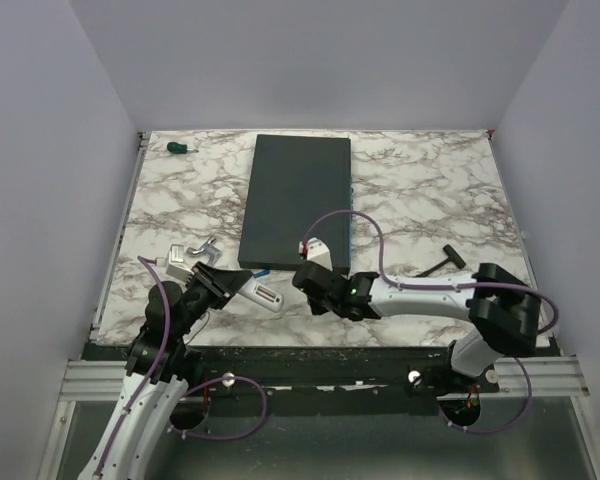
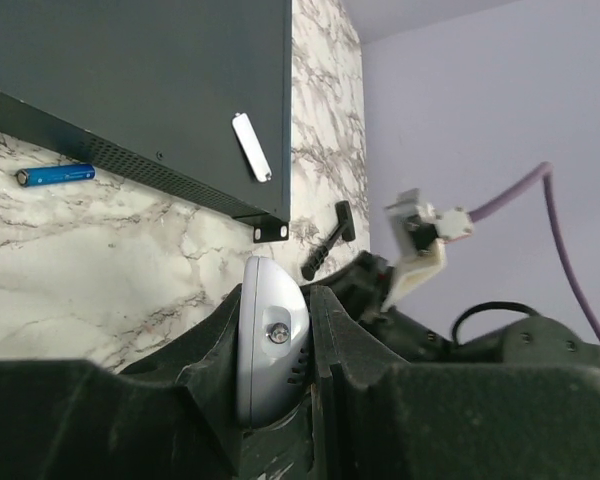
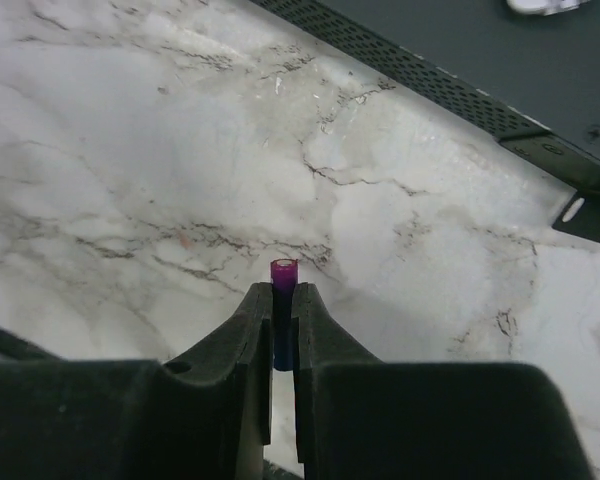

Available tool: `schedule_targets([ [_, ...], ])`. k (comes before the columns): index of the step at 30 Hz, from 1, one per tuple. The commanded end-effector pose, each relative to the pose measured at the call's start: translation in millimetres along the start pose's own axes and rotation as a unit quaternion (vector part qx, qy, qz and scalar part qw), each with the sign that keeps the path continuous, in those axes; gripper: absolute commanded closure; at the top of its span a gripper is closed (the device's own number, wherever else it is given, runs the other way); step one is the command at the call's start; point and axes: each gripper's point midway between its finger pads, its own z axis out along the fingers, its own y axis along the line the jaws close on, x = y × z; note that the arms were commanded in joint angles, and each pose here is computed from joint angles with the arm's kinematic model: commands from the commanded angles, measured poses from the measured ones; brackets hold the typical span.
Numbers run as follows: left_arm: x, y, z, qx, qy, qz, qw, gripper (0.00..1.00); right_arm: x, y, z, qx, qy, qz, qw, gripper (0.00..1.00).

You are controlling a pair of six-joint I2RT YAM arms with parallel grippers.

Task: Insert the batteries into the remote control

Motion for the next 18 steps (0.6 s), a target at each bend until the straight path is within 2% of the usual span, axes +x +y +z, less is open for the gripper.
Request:
schedule_targets([
  [1, -0.3, -11.7, -1.7, 0.023, 0.007, 0.018, 1.000, 1.00, -29.3, 2.8, -40.1, -0.043, -0.058, 0.027, 0.997, 0.99],
  [3, -0.9, -16.0, -2.4, 0.030, 0.008, 0.026, 0.999, 1.00, -45.7, 4.2, -62.2, -0.073, -0.096, 0.035, 0.992, 0.99],
  [6, -0.3, -24.2, -2.9, 0.049, 0.013, 0.035, 0.998, 1.00, -66.9, 12.5, -107.9, -0.163, -0.165, 0.037, 0.972, 0.99],
  [8, 1.7, -34.5, -3.0, 0.077, 0.021, 0.044, 0.996, 1.00, -78.2, 17.2, -141.2, -0.227, -0.215, 0.043, 0.949, 0.99],
  [11, 6.8, -52.5, -4.5, 0.122, 0.042, 0.061, 0.990, 1.00, -94.8, 23.1, -198.4, -0.319, -0.290, 0.048, 0.901, 0.99],
  [18, 12.4, -72.4, -8.3, 0.162, 0.070, 0.093, 0.980, 1.00, -101.2, 24.8, -289.3, -0.445, -0.382, 0.017, 0.810, 0.99],
])
